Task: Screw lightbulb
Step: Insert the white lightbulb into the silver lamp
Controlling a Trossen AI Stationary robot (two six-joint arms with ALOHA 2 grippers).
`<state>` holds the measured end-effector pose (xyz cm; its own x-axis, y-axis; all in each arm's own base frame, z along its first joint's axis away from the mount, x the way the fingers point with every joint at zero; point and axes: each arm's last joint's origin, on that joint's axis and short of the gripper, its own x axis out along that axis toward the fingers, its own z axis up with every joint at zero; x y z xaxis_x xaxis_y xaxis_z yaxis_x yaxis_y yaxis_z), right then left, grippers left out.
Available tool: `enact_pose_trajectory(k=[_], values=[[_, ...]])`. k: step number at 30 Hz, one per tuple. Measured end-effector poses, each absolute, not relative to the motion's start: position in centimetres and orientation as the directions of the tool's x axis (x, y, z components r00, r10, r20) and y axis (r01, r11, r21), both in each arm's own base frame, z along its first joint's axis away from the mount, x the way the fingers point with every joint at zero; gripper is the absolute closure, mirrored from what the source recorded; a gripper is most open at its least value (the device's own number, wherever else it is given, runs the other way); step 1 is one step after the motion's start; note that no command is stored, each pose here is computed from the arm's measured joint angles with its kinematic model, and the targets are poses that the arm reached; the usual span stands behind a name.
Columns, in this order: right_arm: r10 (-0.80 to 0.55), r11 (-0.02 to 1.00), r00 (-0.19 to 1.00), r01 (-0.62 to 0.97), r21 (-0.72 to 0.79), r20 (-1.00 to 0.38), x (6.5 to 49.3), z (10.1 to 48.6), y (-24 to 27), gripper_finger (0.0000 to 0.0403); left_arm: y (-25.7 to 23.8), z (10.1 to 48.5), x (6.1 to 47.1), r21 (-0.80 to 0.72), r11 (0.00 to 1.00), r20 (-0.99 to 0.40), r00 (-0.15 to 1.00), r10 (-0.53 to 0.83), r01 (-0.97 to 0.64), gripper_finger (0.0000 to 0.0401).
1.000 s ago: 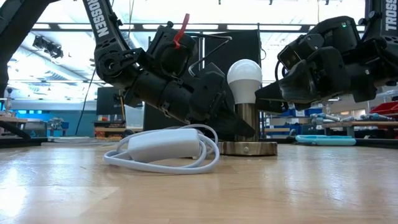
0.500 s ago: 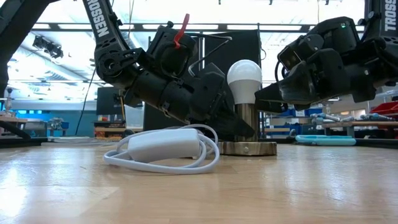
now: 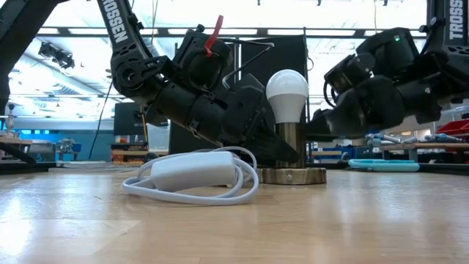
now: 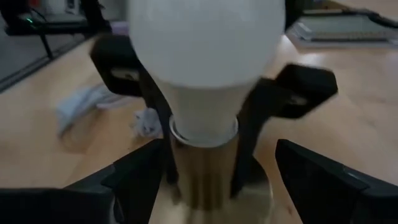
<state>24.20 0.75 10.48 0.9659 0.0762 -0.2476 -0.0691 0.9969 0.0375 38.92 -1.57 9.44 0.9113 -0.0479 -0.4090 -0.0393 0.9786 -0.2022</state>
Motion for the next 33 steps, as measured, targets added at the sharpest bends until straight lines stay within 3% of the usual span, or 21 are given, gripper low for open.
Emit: enact_pose_trajectory(k=[10, 20, 33], values=[[0.113, 0.994, 0.981, -0.111, 0.021, -0.159, 24.8, 11.5, 0.8, 0.0095, -1.6, 9.4, 38.9, -0.199, 0.979, -0.410, 0.911, -0.048, -0.038, 0.0183], [0.029, 1.000, 0.985, -0.031, -0.006, -0.168, 25.9, 12.0, 1.3, 0.0101, -1.6, 9.4, 38.9, -0.199, 0.979, -0.411, 0.910, -0.048, -0.038, 0.0183], [0.034, 0.999, 0.980, -0.030, 0.020, -0.196, 25.9, 11.7, 1.6, 0.0204, -1.5, 9.4, 38.9, -0.194, 0.980, -0.412, 0.911, -0.036, -0.049, 0.0183]])
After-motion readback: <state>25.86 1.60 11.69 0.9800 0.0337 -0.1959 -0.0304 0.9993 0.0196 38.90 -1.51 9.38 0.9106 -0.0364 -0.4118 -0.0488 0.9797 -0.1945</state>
